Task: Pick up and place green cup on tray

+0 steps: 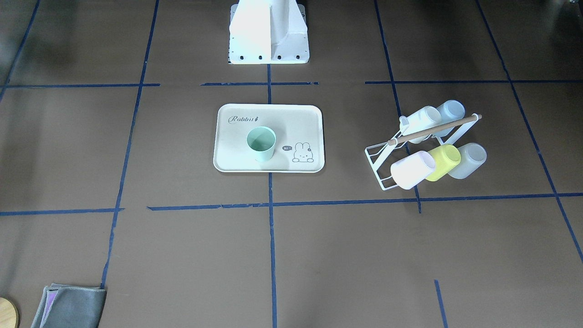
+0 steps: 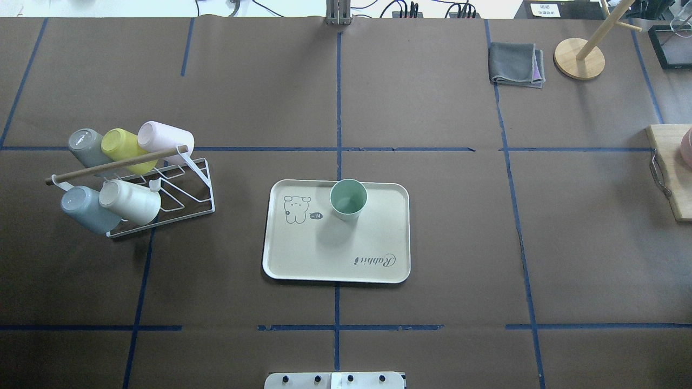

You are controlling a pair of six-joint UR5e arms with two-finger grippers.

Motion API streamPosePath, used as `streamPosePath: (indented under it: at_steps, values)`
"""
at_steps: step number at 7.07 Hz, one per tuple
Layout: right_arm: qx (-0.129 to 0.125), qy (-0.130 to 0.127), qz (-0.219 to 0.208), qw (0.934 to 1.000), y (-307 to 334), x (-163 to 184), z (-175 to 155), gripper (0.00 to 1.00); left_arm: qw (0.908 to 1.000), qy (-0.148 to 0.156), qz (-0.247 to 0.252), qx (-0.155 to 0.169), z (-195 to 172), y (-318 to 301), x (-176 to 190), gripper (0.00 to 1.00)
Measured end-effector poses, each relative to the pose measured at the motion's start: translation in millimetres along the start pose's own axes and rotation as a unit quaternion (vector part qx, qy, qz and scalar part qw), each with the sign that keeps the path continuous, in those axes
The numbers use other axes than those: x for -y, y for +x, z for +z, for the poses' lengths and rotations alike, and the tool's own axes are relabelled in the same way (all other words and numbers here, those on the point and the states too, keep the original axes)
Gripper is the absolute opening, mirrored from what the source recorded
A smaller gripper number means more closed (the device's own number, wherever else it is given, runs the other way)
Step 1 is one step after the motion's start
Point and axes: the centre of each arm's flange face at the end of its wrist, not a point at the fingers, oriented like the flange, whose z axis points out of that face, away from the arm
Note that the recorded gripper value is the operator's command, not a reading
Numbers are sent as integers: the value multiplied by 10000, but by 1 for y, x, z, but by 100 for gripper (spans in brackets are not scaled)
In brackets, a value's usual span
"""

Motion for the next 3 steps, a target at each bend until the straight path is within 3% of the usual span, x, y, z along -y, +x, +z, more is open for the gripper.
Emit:
streamPosePath:
  at_steps: [3]
  values:
    - [-1,-7,4,10000,2,-2,3,99,10000,5,2,0,0,0,0,100]
